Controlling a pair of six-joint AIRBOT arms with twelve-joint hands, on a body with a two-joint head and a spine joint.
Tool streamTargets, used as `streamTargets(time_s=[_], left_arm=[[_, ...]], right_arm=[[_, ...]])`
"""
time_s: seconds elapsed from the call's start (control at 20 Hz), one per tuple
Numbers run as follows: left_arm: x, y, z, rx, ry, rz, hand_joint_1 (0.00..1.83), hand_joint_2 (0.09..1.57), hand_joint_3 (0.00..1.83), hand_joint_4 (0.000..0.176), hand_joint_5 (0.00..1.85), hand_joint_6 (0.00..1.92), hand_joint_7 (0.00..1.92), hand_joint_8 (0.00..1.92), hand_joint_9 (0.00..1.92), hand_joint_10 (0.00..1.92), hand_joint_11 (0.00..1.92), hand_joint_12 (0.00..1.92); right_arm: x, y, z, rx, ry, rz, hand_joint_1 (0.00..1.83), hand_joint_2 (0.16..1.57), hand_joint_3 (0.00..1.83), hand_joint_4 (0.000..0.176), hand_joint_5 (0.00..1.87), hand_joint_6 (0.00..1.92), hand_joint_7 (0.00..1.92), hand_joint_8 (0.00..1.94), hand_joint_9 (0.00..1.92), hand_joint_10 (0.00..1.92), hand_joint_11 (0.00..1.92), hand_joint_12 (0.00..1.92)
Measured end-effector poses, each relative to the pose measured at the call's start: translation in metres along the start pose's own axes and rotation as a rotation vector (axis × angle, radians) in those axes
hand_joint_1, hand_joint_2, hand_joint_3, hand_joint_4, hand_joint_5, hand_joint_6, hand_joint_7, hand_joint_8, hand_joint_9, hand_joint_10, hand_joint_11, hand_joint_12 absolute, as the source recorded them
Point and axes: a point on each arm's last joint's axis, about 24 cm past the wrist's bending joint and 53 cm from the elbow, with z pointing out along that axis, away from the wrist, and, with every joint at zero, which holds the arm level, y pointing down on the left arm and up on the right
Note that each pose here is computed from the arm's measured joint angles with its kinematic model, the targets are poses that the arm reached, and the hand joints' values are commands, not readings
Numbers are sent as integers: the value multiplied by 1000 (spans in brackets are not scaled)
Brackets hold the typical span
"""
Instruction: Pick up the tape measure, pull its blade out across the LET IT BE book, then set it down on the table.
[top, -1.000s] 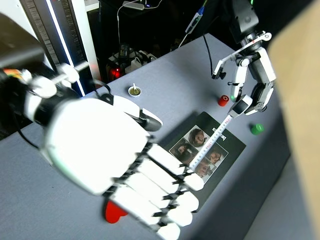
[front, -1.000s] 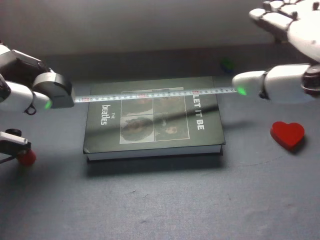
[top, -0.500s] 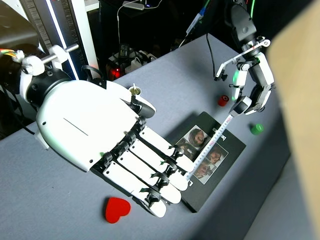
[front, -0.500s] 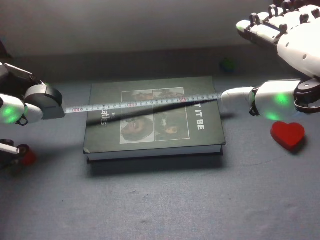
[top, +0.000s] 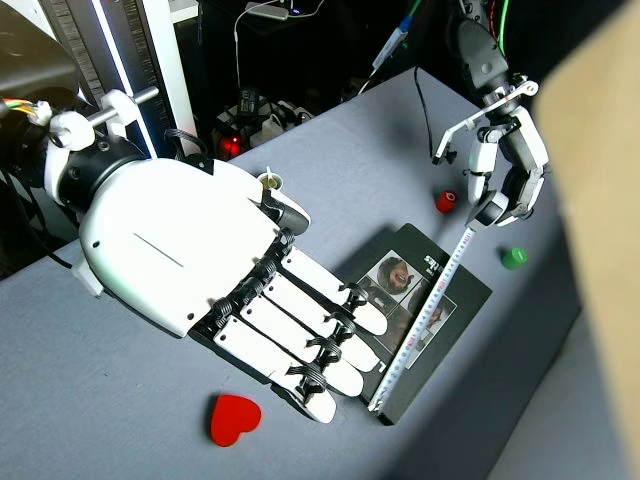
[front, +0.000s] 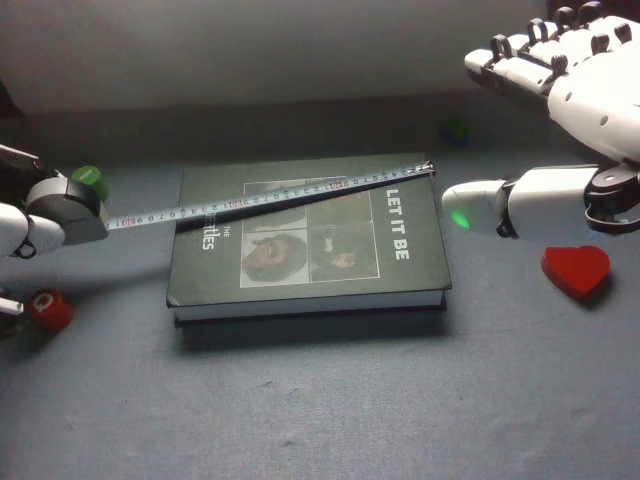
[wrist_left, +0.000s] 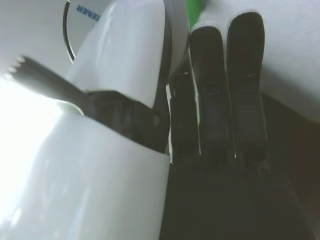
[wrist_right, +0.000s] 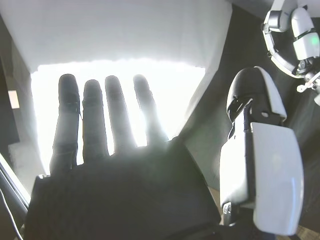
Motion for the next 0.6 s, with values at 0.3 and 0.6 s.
streamTargets(time_s=[0.3, 0.6], left_arm=[[-2, -1, 5, 17, 19, 27, 1361, 1163, 0, 0, 913, 958, 806, 1225, 823, 1417, 805, 1330], [1, -3, 12, 53, 60, 92, 1361, 1167, 1, 0, 880, 979, 814, 1236, 821, 1427, 801, 1339]], right_arm=[[1, 2, 0, -9, 6, -2, 20, 1063, 8, 64, 14, 1, 33, 2, 14, 0, 0, 454], [1, 4, 0, -15, 5, -7, 24, 1065, 2, 64, 18, 2, 49, 6, 27, 3, 0, 537]])
